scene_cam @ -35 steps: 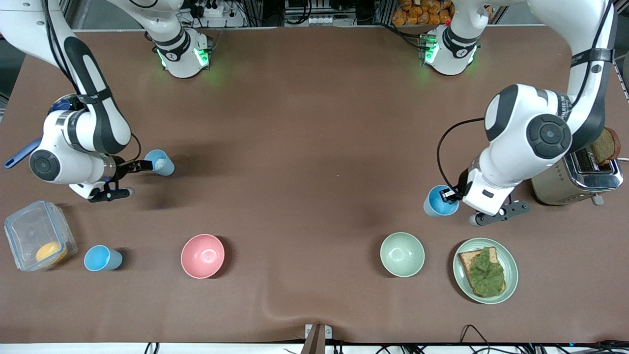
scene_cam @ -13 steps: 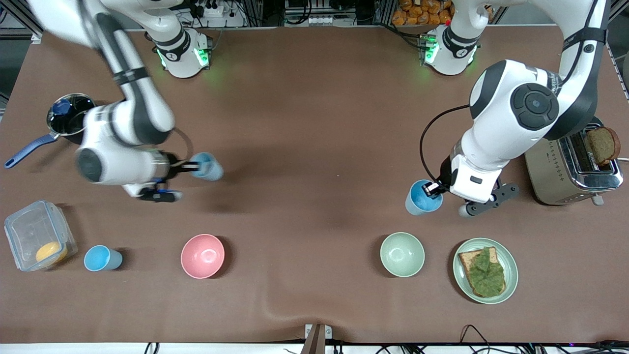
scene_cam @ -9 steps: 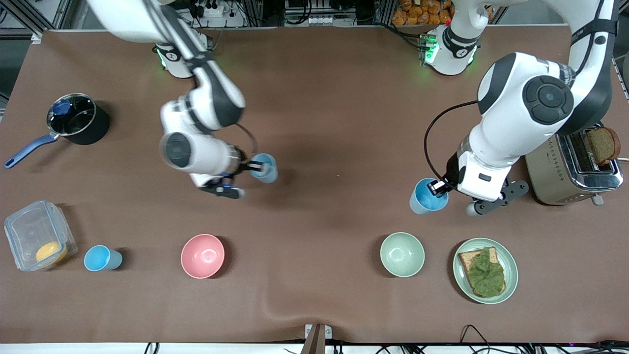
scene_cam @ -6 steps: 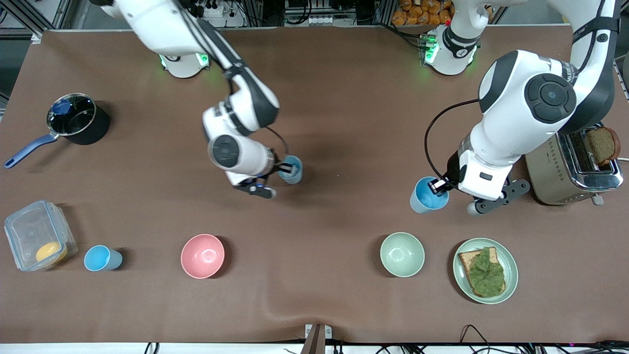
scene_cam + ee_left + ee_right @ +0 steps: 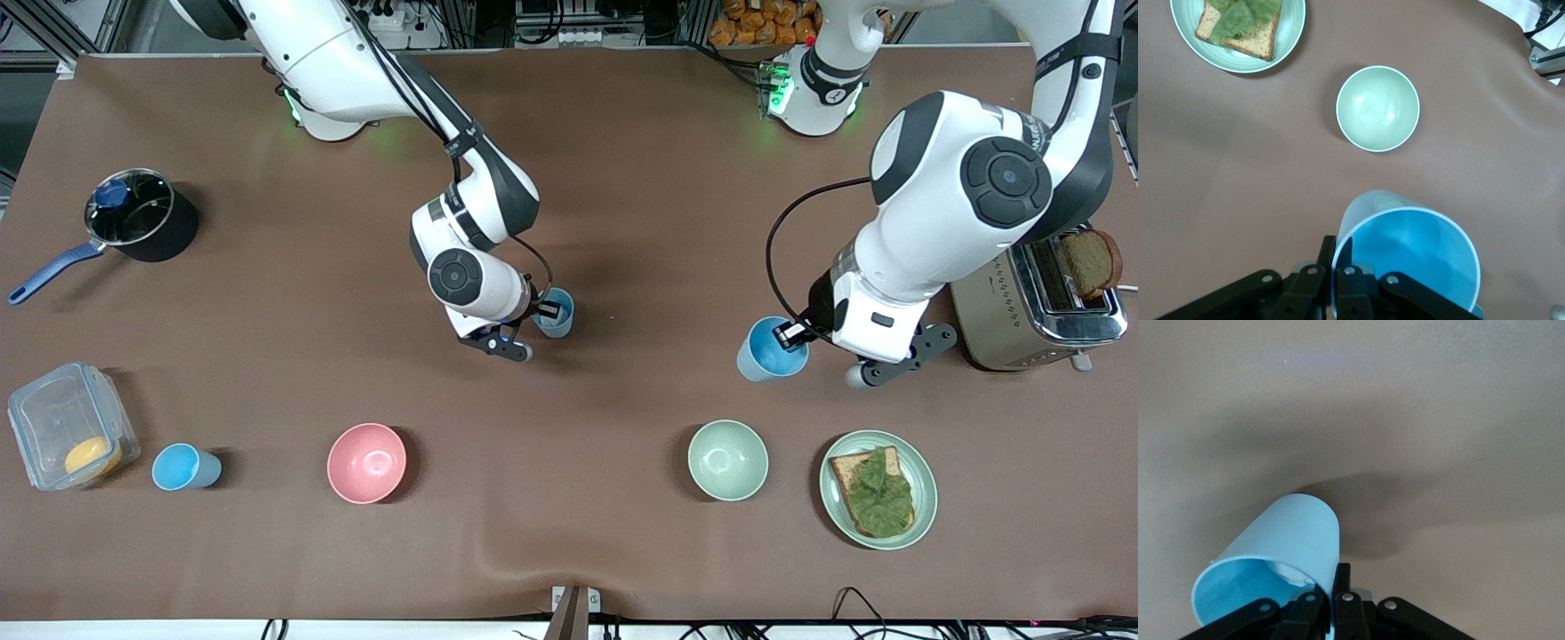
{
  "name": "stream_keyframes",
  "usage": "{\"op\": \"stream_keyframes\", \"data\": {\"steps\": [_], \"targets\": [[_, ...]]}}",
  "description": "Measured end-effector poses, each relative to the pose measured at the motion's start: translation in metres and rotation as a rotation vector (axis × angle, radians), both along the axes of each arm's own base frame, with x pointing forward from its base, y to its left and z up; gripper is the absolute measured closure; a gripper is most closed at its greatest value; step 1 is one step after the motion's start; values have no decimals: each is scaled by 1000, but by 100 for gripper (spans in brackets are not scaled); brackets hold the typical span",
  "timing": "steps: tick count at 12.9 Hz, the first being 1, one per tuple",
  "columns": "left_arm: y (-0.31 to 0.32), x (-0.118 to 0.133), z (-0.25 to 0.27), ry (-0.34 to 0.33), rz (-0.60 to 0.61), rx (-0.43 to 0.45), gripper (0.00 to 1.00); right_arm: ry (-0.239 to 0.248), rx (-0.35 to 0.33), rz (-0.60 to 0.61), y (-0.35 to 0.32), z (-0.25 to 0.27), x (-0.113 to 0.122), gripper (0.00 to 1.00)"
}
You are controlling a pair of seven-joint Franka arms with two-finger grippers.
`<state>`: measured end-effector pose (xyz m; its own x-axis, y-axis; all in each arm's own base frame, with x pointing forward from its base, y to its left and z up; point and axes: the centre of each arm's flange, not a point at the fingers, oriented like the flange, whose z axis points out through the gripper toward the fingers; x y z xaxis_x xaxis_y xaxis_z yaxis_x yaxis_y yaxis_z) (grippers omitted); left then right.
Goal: Stack blue cups with both arms
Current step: 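Carry the held cup with the right gripper to the table center, set down, then withdraw the right gripper while the left gripper carries its cup over the cup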
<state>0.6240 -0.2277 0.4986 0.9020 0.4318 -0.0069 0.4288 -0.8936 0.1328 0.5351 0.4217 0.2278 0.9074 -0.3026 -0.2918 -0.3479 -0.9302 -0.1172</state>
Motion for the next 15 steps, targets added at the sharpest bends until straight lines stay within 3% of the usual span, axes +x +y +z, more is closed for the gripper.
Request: {"op": "stream_keyframes", "data": {"steps": [3, 4, 6, 10, 12, 13, 15], "targets": [[-5, -1, -6, 12, -8, 1, 97, 1, -3, -2, -1, -3, 1, 96], [-6, -1, -9, 17, -10, 1, 97, -6, 2, -4, 0, 0, 3, 90], [-15, -2, -15, 30, 3, 0, 97, -21, 16, -12, -2, 19, 16, 70], [-66, -21, -17, 45, 38, -7, 97, 58, 24, 41, -73, 92, 55, 26], [-102, -35, -26, 51, 44, -13, 97, 75, 39, 86, -129, 118, 71, 3], [-122, -40, -34, 49, 56, -22, 97, 65, 29, 100, -159, 126, 79, 0], [-165, -46, -51, 36, 119, -61, 97, 35, -55, 118, -222, 134, 87, 0]]}}
